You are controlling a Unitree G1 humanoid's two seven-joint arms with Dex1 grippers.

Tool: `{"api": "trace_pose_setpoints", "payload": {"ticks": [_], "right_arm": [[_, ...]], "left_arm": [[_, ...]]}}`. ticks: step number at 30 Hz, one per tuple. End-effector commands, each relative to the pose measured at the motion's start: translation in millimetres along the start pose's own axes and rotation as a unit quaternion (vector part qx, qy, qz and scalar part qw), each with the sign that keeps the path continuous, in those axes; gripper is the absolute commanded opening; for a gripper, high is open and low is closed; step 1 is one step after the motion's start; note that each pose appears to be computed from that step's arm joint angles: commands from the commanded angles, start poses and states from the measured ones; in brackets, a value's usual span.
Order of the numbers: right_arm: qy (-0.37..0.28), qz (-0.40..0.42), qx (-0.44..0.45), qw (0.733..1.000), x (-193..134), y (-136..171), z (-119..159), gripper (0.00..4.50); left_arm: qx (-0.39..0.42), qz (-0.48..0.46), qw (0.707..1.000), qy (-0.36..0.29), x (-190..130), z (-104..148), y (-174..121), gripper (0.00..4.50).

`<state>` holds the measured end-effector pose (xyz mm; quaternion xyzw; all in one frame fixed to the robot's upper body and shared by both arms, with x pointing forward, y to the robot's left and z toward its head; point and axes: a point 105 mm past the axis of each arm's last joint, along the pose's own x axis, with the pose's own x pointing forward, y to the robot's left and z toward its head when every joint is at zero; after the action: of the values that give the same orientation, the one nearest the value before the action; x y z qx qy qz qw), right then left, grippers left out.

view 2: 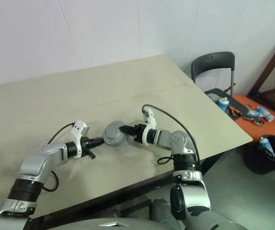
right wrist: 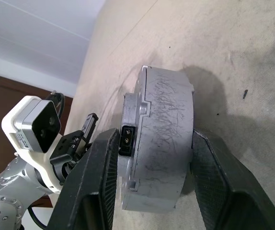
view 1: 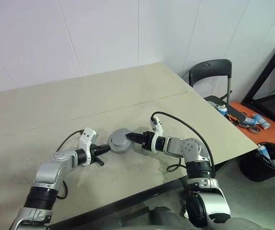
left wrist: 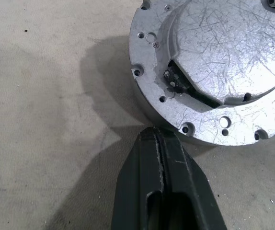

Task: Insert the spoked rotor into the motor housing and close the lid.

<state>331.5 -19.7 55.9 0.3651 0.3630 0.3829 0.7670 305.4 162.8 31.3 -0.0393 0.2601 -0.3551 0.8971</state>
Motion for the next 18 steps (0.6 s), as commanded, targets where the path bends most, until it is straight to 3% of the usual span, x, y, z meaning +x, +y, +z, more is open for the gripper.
{"api": "trace_pose_setpoints", "payload": {"ticks": [1, 11, 14, 18], "right_arm": [[0.017, -0.002, 0.011, 1.0, 8, 1, -7, 1.8], [-0.023, 0.042, 0.057, 0.997, 17, 12, 11, 1.76], [-0.029, 0.068, 0.07, 0.995, 18, 21, 15, 1.25], [-0.024, 0.062, 0.062, 0.996, 22, 23, 12, 1.25]], "left_arm": [[0.015, -0.005, 1.0, -0.021, -1, 14, -3, 0.0], [0.013, -0.002, 1.0, -0.023, -1, 15, -3, 0.0], [0.011, -0.004, 1.0, -0.026, -1, 16, -6, 0.0], [0.011, -0.002, 1.0, -0.025, -1, 16, -4, 0.0]]}}
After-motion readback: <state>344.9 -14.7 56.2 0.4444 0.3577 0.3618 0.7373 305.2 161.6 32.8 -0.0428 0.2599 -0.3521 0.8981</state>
